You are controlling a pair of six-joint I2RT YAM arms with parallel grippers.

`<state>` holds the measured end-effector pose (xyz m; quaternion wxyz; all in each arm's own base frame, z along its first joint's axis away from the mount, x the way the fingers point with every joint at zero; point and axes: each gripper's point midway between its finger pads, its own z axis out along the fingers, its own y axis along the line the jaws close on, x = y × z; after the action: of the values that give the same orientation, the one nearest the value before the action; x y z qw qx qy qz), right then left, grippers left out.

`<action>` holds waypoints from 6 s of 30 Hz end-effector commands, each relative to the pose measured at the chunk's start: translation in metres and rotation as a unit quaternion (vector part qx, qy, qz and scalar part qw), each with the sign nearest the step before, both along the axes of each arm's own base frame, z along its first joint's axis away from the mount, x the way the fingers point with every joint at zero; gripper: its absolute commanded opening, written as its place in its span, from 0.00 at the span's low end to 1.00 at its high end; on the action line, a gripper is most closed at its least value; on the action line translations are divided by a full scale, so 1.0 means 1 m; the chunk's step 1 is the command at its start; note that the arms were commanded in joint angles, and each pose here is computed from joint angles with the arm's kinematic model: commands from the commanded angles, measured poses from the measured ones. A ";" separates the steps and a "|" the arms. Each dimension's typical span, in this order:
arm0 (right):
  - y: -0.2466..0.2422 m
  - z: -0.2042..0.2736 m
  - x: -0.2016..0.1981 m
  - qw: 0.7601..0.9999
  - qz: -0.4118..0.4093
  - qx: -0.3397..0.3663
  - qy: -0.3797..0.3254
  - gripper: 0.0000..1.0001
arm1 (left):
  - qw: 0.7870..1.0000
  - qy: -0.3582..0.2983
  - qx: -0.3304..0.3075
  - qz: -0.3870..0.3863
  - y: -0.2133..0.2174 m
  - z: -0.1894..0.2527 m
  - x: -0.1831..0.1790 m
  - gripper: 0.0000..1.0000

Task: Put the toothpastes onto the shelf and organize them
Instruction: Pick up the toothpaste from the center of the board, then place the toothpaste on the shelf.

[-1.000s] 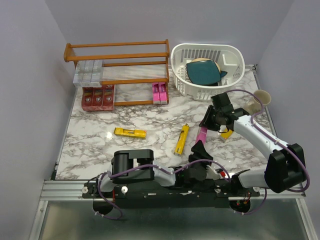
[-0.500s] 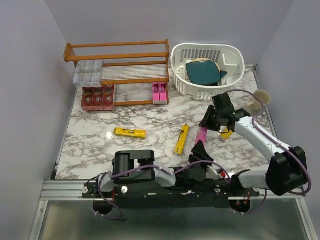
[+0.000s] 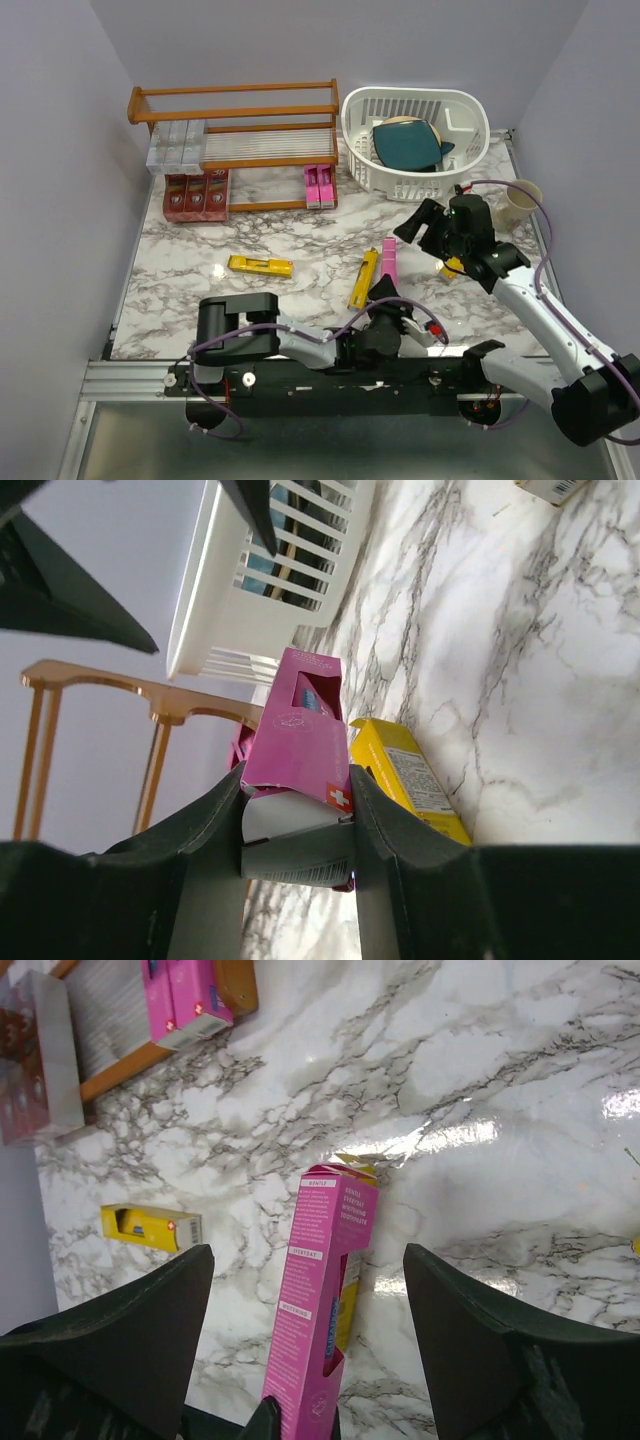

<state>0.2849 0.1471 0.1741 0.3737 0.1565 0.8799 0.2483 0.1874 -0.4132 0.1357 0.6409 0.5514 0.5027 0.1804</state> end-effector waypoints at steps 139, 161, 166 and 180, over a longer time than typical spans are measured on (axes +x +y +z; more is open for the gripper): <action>-0.041 0.027 0.000 0.960 -0.039 -0.037 -0.275 0.98 | 0.734 0.325 -0.472 0.364 0.219 -0.055 0.189 0.36; -0.042 0.028 -0.001 0.960 -0.041 -0.039 -0.276 0.98 | 0.736 0.338 -0.471 0.349 0.216 -0.036 0.262 0.39; -0.042 0.028 -0.001 0.960 -0.041 -0.039 -0.276 0.98 | 0.735 0.339 -0.473 0.347 0.216 -0.042 0.274 0.42; -0.042 0.027 0.000 0.960 -0.040 -0.039 -0.275 0.98 | 0.730 0.336 -0.475 0.359 0.217 -0.048 0.297 0.48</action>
<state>0.2846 0.1065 0.2045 0.6131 0.1059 0.7463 0.2364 0.4700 -0.1932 0.0734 0.4783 -0.0162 0.8766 -0.0508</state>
